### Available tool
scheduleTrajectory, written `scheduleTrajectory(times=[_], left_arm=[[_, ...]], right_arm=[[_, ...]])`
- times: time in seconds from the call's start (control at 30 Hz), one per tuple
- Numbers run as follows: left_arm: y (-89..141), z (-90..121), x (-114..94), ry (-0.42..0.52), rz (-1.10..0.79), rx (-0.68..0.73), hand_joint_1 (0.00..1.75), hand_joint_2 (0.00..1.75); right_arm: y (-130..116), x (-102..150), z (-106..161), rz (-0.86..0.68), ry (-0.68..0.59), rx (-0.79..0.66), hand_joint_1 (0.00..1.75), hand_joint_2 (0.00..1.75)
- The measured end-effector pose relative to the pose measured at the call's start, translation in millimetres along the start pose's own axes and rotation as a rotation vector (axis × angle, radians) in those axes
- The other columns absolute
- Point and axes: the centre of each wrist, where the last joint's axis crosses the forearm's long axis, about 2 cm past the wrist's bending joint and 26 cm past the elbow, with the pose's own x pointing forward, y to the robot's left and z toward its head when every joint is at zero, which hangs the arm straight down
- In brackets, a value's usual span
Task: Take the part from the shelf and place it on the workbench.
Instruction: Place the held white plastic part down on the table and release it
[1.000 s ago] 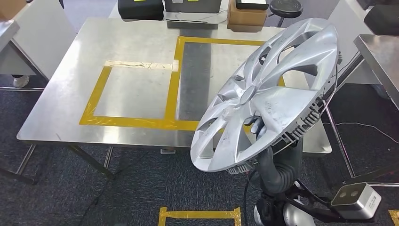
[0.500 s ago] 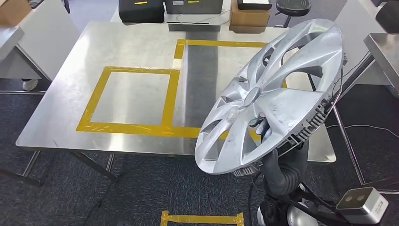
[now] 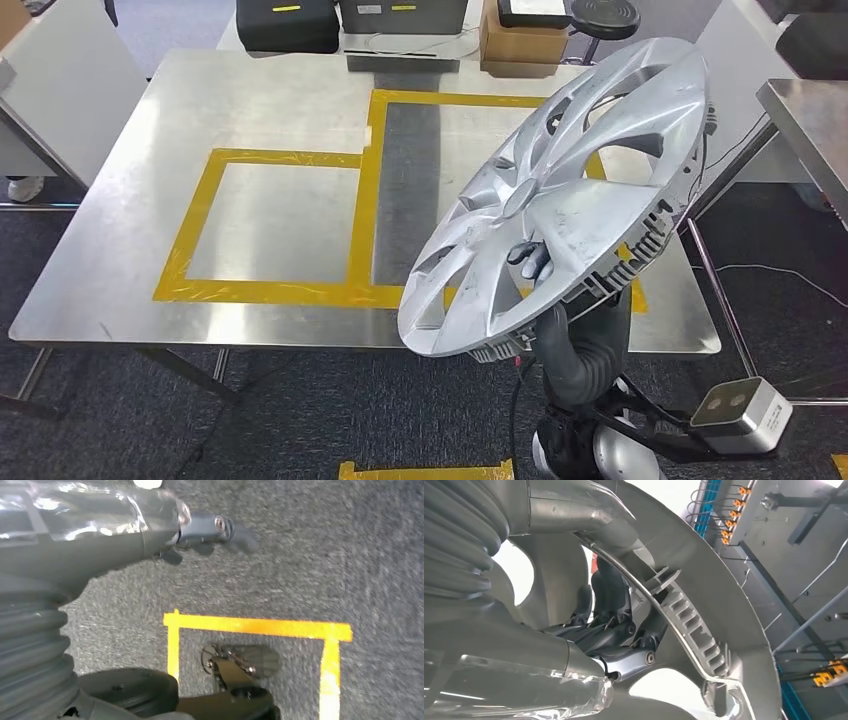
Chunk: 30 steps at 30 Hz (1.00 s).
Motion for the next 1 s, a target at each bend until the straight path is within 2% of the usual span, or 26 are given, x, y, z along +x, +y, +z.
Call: scheduleTrajectory(times=[0.8,1.0], left_arm=[[-3.1,0.8,0.7,-0.006,-0.001,-0.006,0.00,1.75],[-3.6,0.9,0.9,-0.012,-0.010,-0.013,0.00,1.75]], right_arm=[[0.2,-0.1,2.9,0.001,0.036,-0.025,1.75,1.75],[-3.1,0.7,-2.7,0.063,0.059,-0.003,1.75,1.75]])
